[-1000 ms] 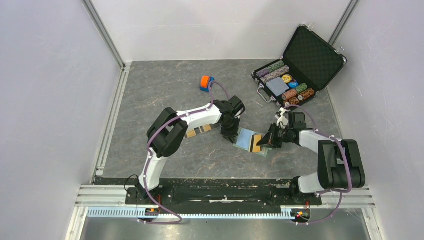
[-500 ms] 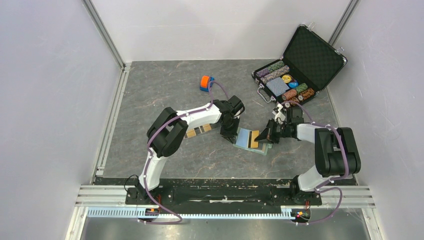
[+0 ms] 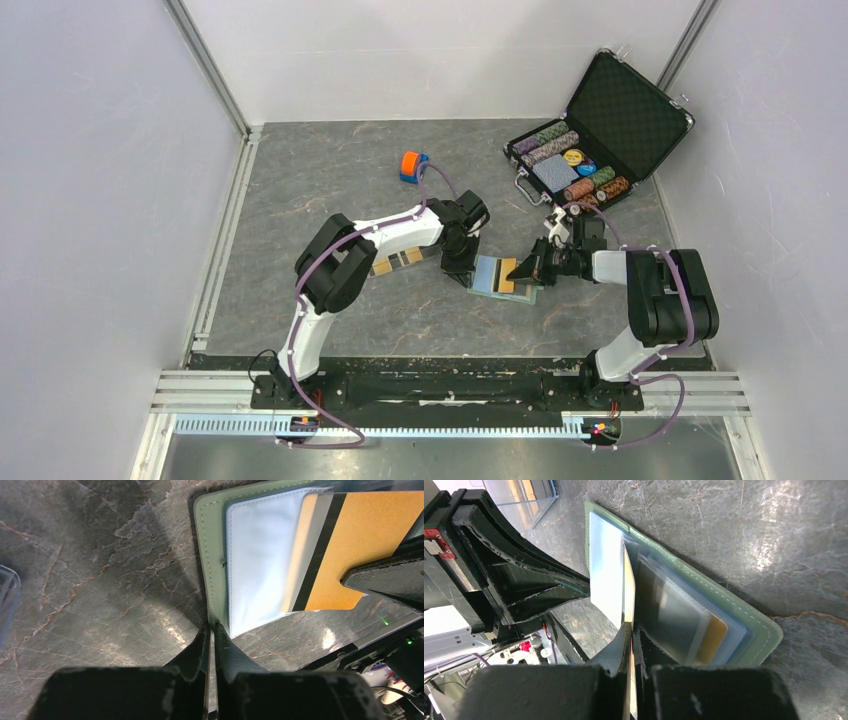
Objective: Put the credit cards into the card holder
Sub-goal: Insert the credit card into the card holder.
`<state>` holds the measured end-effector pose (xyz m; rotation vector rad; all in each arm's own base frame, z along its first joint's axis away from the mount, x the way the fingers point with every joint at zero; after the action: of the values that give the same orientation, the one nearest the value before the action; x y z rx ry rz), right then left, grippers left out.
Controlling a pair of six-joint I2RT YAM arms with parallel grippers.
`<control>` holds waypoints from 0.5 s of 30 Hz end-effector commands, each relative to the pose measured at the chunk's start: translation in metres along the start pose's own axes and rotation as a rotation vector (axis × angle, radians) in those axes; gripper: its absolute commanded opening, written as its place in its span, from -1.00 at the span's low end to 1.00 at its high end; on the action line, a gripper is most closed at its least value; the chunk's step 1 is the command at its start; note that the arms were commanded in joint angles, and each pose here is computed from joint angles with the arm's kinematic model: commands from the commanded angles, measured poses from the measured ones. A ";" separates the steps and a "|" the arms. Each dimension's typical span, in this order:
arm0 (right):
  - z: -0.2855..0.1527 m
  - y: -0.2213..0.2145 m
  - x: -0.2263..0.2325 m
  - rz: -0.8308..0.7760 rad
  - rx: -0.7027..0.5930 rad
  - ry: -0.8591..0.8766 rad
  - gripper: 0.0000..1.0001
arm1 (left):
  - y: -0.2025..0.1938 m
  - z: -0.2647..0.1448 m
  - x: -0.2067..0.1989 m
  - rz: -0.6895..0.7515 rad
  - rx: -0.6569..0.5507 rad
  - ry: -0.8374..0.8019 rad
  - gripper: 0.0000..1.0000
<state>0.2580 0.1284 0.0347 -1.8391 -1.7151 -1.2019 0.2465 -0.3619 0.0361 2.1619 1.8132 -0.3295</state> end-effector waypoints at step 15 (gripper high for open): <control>0.032 -0.005 0.020 -0.084 0.002 0.006 -0.84 | 0.013 -0.013 -0.026 0.029 -0.029 -0.087 -0.79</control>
<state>0.2582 0.1567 0.0321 -1.7638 -1.7664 -1.2511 0.2446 -0.3603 0.0373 2.1741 1.8290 -0.3383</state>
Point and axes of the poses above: each gripper's point midway between its finger pads, its own z axis out along the fingers, its own x axis along the line the jaws close on, y = z × x, the point moved 2 cm from there along -z, back along the fingers, and after that the axes turned 6 degrees about -z, right-handed, at the moved point
